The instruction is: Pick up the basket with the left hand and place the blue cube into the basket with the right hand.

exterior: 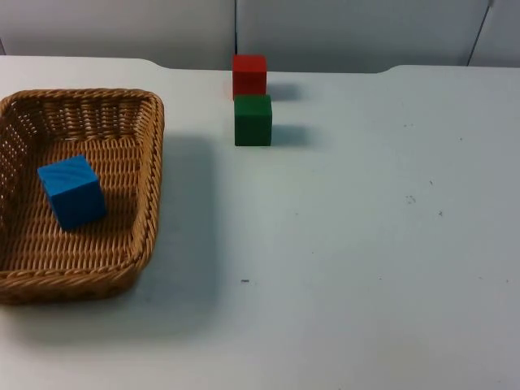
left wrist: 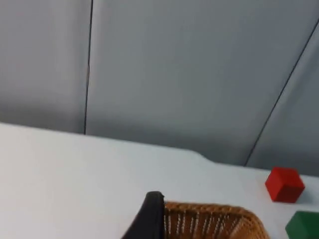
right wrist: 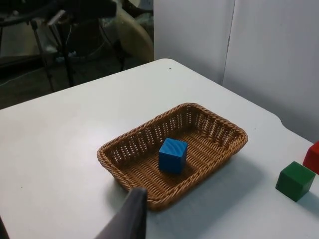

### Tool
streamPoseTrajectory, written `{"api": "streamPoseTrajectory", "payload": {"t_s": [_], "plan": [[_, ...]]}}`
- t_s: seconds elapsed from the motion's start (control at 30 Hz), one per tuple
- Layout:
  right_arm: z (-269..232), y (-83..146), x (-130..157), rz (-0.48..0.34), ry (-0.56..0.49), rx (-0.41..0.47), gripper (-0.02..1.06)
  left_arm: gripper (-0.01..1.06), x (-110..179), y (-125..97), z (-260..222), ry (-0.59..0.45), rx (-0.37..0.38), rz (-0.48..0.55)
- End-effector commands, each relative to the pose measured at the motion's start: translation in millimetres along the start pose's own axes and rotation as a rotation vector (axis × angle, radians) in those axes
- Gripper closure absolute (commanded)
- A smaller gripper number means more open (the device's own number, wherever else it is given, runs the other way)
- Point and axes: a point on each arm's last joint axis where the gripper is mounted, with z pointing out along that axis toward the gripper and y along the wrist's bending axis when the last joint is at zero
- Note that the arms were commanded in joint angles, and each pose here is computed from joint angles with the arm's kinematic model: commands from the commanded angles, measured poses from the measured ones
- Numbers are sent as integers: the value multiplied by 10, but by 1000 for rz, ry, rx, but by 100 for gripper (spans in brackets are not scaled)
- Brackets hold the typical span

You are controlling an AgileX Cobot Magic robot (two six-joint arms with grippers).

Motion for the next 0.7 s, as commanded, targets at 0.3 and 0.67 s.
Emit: {"api": "streamPoseTrajectory", "payload": {"t_s": [0.3,0.67], "plan": [[-8,-1,21,-40,15,1,2,20,96,-385,-782,66,87,27],[99,25,302,-51,114,-12,2,20,357,-330,-1222,214,23,157]]}}
